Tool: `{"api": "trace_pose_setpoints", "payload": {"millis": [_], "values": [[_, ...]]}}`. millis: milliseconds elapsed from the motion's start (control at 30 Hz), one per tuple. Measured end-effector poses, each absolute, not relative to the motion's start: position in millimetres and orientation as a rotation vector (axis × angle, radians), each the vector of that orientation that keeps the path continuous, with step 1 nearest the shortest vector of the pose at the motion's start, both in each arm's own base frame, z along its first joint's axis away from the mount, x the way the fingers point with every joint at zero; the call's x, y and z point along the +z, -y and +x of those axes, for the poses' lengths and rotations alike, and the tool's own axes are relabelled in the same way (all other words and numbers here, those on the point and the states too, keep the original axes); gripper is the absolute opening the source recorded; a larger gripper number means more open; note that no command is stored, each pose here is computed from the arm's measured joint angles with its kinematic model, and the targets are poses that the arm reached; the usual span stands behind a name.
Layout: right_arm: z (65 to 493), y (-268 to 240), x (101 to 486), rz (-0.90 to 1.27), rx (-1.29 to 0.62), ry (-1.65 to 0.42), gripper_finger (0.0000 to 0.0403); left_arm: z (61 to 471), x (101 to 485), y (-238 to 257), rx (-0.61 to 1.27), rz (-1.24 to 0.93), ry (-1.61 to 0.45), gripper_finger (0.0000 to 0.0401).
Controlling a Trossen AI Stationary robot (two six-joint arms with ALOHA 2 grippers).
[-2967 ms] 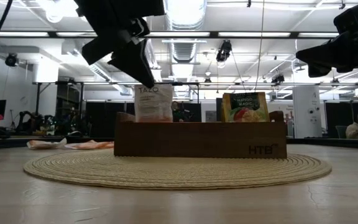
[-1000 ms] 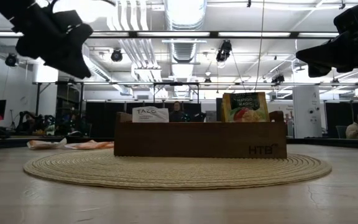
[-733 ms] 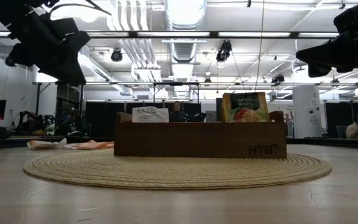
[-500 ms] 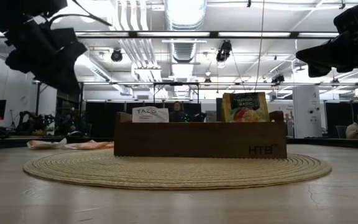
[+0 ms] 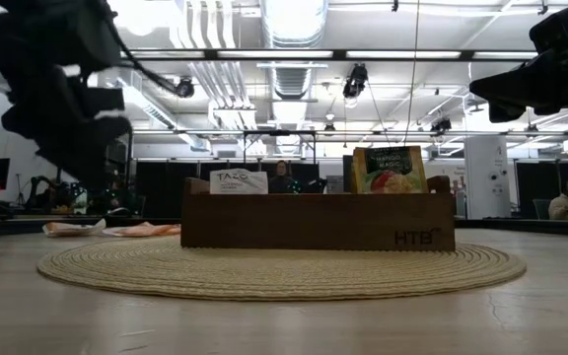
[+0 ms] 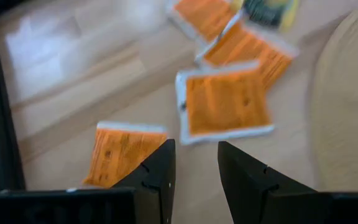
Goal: Pick & Place Tea
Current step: Put the white and orange tea bag into the wooden organizer
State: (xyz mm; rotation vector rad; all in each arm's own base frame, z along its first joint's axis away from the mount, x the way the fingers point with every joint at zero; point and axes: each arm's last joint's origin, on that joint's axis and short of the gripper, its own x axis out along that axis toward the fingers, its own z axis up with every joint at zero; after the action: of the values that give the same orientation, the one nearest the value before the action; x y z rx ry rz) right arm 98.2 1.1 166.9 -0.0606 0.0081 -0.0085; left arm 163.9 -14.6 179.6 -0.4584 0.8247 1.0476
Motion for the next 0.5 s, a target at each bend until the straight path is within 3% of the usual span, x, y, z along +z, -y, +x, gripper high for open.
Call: {"api": "trace_pose_setpoints", "payload": {"millis": [333, 500], "values": [[98.2, -1.1, 166.9, -0.061, -0.008, -0.008, 0.0008, 160.7, 157.5, -4.1, 1.159, -0.509, -0.962, 0.0114], [98.2, -1.1, 166.8, -0.06, -0.009, -0.009, 0.0009, 167.4, 150.4, -5.6, 1.119, -0.51, -1.02, 0.0114]]}}
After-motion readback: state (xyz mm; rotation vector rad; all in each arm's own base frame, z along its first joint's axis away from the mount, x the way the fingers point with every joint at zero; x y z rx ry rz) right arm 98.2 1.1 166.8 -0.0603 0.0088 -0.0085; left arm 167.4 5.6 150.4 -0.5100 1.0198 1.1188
